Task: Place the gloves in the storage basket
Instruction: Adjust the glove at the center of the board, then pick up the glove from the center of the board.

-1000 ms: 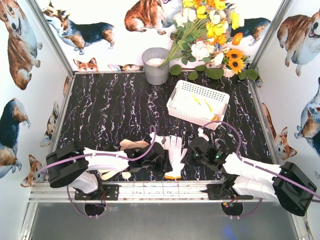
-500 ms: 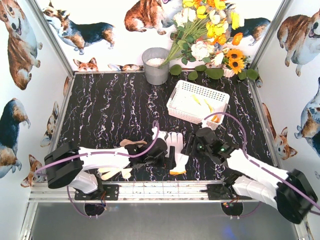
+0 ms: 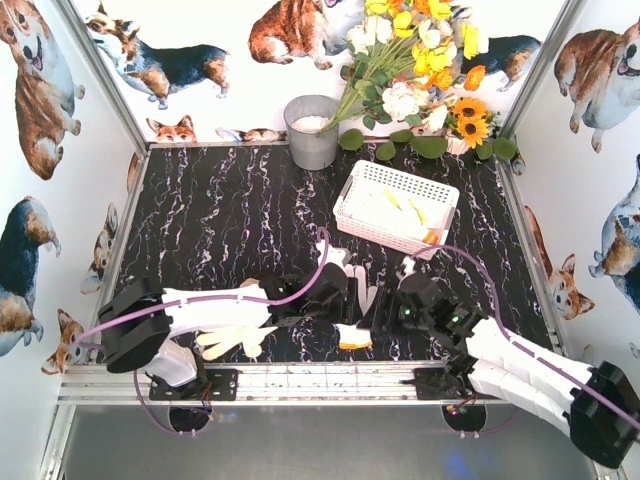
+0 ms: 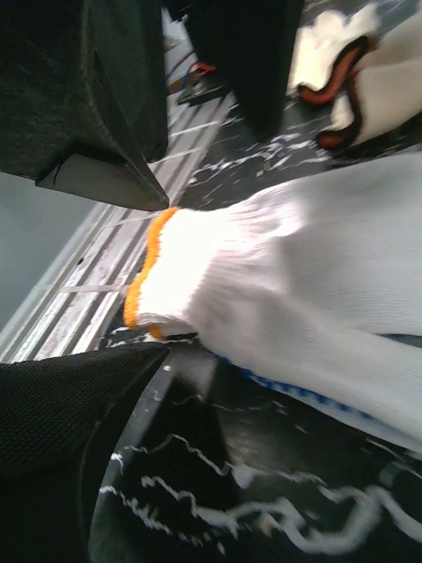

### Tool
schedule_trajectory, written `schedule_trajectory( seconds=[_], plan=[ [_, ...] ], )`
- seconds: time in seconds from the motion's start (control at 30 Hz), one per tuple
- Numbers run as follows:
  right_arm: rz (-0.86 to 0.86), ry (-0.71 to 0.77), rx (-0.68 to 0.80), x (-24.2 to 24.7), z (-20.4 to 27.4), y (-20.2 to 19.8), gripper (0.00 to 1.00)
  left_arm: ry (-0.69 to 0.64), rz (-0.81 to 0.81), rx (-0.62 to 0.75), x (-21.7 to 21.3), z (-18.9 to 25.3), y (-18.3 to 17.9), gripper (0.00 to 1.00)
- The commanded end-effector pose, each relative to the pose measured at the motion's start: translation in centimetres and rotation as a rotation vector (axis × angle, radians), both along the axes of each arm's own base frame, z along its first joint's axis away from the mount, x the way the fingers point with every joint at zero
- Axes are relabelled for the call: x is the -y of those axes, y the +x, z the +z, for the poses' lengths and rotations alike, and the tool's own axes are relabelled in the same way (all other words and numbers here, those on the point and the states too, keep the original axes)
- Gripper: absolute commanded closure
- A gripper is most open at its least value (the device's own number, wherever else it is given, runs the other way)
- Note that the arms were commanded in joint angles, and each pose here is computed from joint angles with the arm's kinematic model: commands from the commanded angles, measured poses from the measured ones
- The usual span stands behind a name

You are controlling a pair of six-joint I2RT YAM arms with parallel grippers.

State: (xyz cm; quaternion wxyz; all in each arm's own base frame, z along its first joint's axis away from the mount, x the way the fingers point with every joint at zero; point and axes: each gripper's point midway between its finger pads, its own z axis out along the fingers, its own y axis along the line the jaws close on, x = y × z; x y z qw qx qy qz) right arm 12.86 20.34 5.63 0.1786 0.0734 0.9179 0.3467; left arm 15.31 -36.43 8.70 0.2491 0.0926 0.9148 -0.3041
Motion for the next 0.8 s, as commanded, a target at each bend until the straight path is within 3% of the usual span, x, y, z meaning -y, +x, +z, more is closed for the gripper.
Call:
schedule_trajectory(
  seconds=[0.0, 0.4, 0.77],
  plan=[
    [0.022, 0.104, -0.009, -2.5, 1.3, -0.8, 0.37, -0.077, 0.028, 0.001, 1.7, 0.3, 0.9, 0.52],
    [-0.053, -0.024, -0.007, -0.1, -1.4, -0.6, 0.4, -0.046, -0.064, -0.062, 1.7, -3.4, -0.9, 0.71],
    [-0.032, -0.016, -0.075, -1.4, -3.1, -1.0, 0.48, 0.073, -0.041, -0.134, -2.2, -8.6, -2.6, 0.81]
  ],
)
